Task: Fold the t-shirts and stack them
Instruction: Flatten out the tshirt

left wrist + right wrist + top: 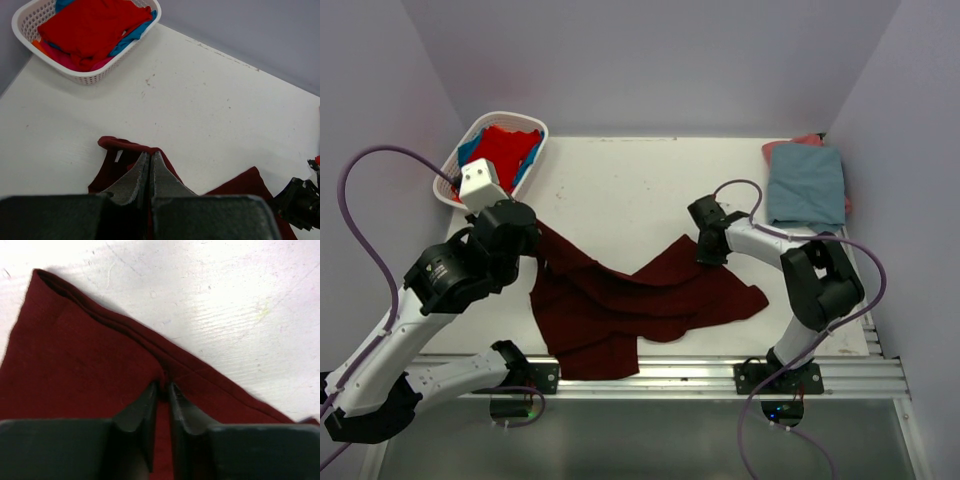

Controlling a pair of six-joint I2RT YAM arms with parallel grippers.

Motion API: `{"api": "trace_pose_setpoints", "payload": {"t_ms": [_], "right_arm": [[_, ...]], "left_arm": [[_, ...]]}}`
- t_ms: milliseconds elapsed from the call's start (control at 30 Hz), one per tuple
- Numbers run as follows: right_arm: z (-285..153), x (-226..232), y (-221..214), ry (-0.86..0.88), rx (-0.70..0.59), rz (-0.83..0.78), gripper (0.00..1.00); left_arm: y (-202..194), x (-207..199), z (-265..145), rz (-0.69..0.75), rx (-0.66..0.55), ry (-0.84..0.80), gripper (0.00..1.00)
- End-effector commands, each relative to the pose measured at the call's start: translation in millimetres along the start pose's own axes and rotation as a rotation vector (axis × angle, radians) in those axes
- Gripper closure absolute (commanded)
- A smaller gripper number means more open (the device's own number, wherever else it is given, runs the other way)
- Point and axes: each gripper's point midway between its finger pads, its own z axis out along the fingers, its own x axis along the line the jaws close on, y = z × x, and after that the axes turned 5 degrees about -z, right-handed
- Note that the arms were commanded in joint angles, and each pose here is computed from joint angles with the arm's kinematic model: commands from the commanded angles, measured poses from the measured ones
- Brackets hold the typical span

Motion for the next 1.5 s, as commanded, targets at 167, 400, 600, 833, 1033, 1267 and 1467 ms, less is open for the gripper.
{"api": "trace_pose_setpoints", "payload": {"t_ms": [167, 400, 600, 833, 1033, 1267, 1467], "right_arm": [[-4.2, 0.0, 21.9, -0.014, -0.062, 0.015, 1.0], [-76.2, -15.4, 44.5, 0.019, -0.197, -0.005, 1.0], [-131.9, -42.1, 64.7, -0.039, -0.307, -0.006, 1.0], [-169.9, -63.1, 84.6, -0.091, -0.427, 0.041, 1.0], [-294.3, -101.7, 133.6, -0.029, -0.861, 0.207, 1.0], [-437.5, -151.2, 133.7, 0.097, -1.241, 0.273, 1.0], [-473.2, -173.1, 111.3, 0.117, -1.348, 0.217, 1.0]], "left_arm": [[9.0, 0.3, -2.2, -0.044, -0.022, 0.003, 1.0], [3.7, -6.0, 2.5, -0.027, -0.018, -0.013, 1.0], [3.8, -13.9, 5.0, -0.016, -0.015, -0.026, 1.0], [14.2, -16.1, 7.1, 0.021, -0.068, -0.039, 1.0], [56.5, -42.8, 1.4, 0.07, -0.208, -0.145, 1.0], [134.5, -79.4, -49.2, 0.074, -0.392, -0.426, 1.0], [158.9, -88.7, -78.9, 0.095, -0.477, -0.573, 1.0]]}}
